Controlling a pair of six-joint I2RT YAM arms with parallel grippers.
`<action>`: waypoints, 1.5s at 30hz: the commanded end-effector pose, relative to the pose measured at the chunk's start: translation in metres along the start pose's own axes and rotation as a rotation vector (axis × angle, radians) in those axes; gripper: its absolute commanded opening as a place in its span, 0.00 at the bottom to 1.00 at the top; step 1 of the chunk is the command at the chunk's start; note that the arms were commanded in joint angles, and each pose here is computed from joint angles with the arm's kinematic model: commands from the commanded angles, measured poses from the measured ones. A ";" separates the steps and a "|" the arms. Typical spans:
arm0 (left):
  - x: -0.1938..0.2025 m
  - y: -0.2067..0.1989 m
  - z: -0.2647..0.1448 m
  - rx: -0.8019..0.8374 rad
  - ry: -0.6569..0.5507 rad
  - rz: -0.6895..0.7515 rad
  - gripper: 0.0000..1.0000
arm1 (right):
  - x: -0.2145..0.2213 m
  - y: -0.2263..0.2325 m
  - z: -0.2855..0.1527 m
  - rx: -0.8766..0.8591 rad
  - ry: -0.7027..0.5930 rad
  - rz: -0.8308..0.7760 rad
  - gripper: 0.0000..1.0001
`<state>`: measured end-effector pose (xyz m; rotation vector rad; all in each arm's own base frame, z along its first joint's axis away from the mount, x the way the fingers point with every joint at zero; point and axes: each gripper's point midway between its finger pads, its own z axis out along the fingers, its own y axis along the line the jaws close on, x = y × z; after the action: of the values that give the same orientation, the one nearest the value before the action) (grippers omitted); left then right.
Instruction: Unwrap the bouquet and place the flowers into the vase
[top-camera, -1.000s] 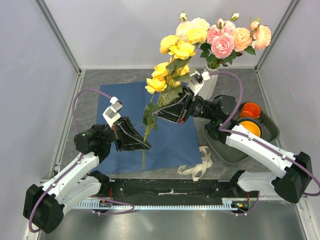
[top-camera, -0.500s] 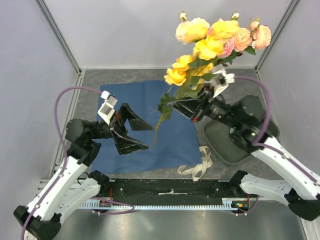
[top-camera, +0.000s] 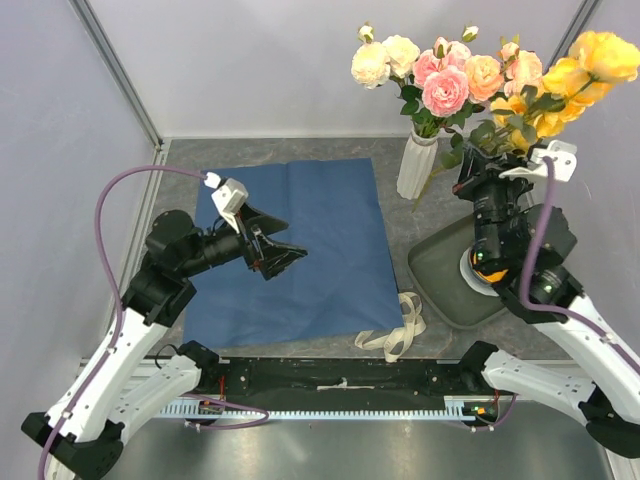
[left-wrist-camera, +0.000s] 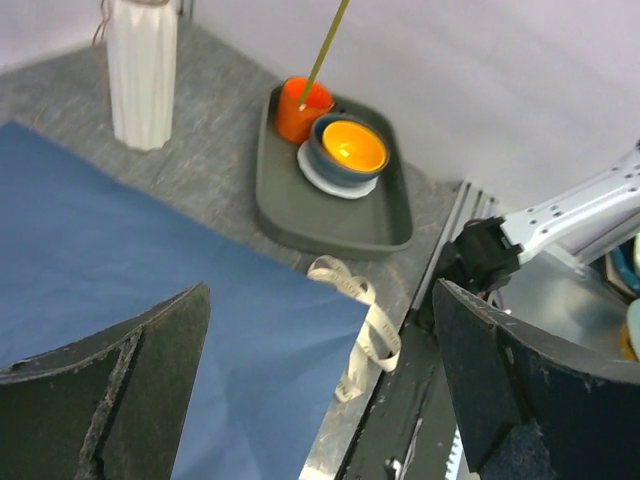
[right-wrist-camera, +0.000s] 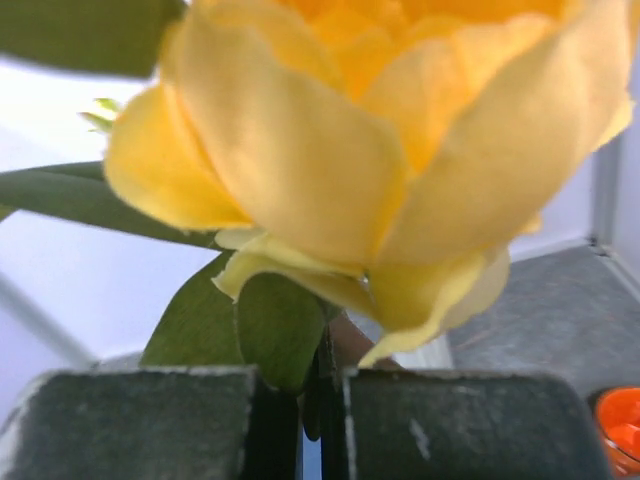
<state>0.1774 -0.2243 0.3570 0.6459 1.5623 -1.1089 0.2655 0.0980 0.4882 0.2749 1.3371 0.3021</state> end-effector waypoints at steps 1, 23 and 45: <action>0.012 0.024 0.005 -0.076 0.051 0.078 0.97 | -0.025 -0.048 0.003 0.286 -0.198 -0.095 0.00; 0.060 0.072 0.006 -0.350 0.135 0.211 0.95 | -0.013 -0.014 0.071 0.431 -0.564 -0.087 0.00; 0.056 0.073 0.002 -0.365 0.124 0.225 0.95 | -0.050 -0.042 0.092 0.360 -0.730 0.140 0.00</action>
<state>0.2205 -0.2075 0.2754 0.6174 1.7319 -0.6515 0.3609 0.0417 0.5075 0.6591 0.8083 -0.0768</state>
